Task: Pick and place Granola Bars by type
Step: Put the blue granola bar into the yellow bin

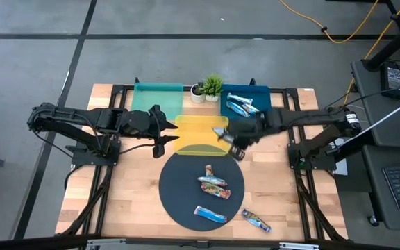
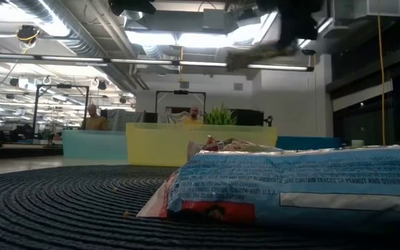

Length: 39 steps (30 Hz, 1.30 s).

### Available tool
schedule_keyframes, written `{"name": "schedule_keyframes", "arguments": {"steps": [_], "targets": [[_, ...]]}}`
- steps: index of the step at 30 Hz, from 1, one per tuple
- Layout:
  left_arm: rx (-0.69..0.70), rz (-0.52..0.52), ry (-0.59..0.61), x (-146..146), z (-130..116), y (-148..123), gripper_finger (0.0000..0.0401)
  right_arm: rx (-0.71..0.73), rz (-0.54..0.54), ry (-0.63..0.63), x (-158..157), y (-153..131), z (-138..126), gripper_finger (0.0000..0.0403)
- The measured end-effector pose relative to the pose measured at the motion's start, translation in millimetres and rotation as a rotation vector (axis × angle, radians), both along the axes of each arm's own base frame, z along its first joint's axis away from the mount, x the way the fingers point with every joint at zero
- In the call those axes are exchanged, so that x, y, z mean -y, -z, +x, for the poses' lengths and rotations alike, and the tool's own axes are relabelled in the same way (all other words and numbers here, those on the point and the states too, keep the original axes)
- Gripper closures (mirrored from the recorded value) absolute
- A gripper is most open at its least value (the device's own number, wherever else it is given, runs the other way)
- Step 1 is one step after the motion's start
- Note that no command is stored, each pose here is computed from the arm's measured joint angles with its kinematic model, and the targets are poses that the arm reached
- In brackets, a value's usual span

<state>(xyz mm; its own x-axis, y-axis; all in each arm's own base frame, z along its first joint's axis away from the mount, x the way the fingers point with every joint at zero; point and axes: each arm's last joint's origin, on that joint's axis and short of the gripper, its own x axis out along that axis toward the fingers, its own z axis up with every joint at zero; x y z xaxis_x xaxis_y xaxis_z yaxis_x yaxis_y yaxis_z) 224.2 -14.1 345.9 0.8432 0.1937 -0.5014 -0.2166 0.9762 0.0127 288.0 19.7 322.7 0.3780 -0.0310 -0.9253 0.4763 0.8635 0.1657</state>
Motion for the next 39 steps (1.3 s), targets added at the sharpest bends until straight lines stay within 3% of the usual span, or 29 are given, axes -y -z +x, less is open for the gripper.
{"name": "schedule_keyframes", "arguments": {"steps": [5,11,16,25,32,39], "targets": [[0.001,-0.006,-0.004,-0.1,0.0,0.0,0.023,0.075,-0.049,-0.01,29.5,-23.0,3.2,0.0369],[0.005,-0.01,-0.025,-0.5,-0.1,0.0,0.023,0.074,-0.075,-0.038,45.6,-24.8,2.9,0.0378],[0.005,-0.01,-0.025,-0.5,-0.1,0.0,0.023,0.039,-0.037,-0.07,52.3,-11.1,14.8,0.0372],[0.008,-0.027,-0.035,-0.5,0.0,0.0,0.023,0.027,0.053,-0.196,61.9,30.3,61.3,0.0379],[0.01,-0.031,-0.038,-0.5,0.0,0.0,0.023,0.023,0.012,-0.279,67.2,32.2,88.4,0.0374],[0.009,-0.031,-0.037,-0.5,0.0,0.0,0.023,-0.051,-0.028,-0.316,70.3,56.2,103.3,0.0375]]}}
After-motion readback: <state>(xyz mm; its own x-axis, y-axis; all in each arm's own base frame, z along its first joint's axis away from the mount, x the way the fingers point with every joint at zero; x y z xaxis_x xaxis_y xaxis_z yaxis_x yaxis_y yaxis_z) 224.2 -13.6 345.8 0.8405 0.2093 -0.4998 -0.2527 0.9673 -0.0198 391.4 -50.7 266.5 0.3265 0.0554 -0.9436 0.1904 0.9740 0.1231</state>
